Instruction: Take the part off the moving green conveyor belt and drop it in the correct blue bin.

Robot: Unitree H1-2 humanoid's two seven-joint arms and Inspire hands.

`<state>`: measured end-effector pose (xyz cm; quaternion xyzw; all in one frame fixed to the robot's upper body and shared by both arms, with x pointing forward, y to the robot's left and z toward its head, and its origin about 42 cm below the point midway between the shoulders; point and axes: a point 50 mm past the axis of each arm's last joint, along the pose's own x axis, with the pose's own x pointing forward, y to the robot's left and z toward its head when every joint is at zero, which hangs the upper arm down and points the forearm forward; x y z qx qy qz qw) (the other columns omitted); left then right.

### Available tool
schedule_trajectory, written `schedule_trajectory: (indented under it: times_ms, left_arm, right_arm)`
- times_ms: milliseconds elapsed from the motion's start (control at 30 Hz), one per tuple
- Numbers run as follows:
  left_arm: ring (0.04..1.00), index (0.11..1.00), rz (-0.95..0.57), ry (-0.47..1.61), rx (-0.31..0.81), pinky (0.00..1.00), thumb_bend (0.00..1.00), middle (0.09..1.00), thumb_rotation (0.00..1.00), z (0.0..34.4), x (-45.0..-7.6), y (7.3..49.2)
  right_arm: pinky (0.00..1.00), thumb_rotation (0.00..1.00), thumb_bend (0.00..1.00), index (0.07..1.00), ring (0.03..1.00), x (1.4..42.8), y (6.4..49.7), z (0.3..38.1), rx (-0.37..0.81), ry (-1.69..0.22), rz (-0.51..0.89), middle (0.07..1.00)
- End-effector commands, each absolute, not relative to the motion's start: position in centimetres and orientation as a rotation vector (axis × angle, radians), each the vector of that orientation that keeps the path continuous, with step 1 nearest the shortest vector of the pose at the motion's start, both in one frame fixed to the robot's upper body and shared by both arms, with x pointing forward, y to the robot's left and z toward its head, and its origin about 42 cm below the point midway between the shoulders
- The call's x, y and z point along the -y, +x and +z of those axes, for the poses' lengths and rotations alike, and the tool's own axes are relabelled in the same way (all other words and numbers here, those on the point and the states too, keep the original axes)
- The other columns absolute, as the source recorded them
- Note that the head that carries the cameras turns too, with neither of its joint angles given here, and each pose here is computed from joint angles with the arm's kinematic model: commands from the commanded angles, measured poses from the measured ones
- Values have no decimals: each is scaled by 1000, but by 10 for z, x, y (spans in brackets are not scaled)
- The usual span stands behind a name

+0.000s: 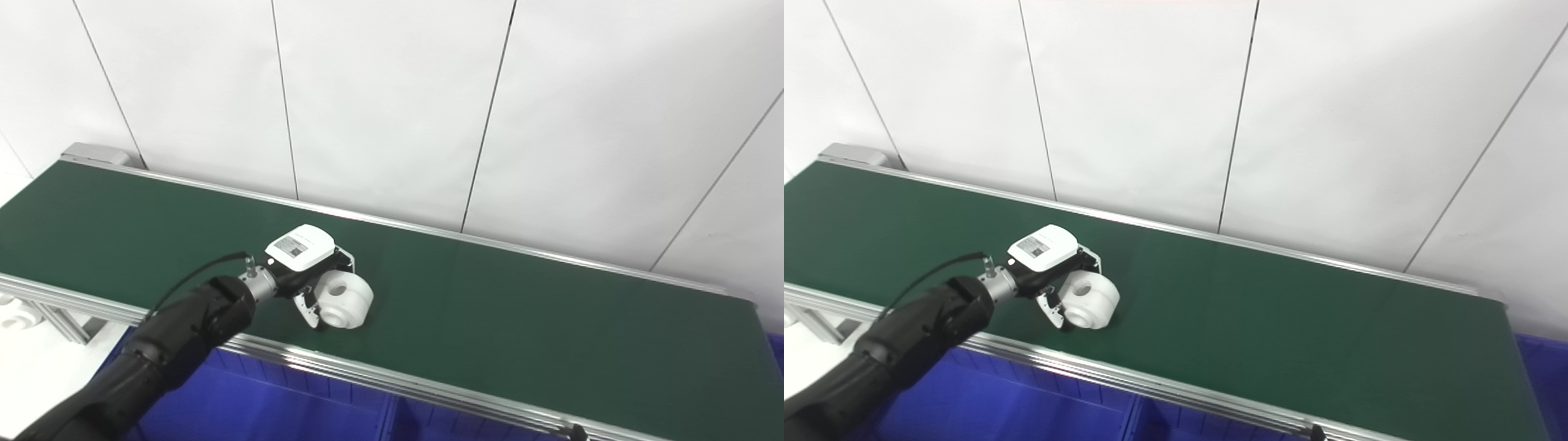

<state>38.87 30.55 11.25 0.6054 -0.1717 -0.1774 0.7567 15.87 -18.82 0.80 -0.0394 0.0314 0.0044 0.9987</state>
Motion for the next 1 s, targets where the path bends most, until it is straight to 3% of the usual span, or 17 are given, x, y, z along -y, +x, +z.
schedule_trajectory:
  times_ms: [0,67,200,333,700,833,967]
  left_arm:
    - [377,513,-278,1164,451,345,519,456,0,136,-302,398]
    - [414,502,-256,1080,417,353,518,470,0,136,-300,396]
    - [397,510,-209,915,372,328,517,453,0,143,-294,390]
    - [402,510,-209,871,366,339,517,449,0,151,-295,386]
    - [396,511,-308,1118,492,342,521,457,0,180,-320,337]
    - [428,500,-339,1154,457,387,523,472,0,194,-333,309]
    - [410,502,-361,1154,410,344,522,469,0,213,-342,286]
  right_arm:
    - [931,1000,582,1000,956,182,166,23,26,-67,17,1000]
    - [927,1000,580,998,953,182,166,24,26,-68,16,1000]
    - [917,1000,572,997,948,181,166,24,24,-75,13,1000]
    - [910,1000,575,994,944,181,166,25,26,-72,11,1000]
    - [905,1000,555,998,939,184,167,29,38,-73,12,1000]
    - [903,1000,555,993,939,186,166,35,43,-63,12,1000]
    - [888,1000,577,984,926,190,169,43,56,-63,12,995]
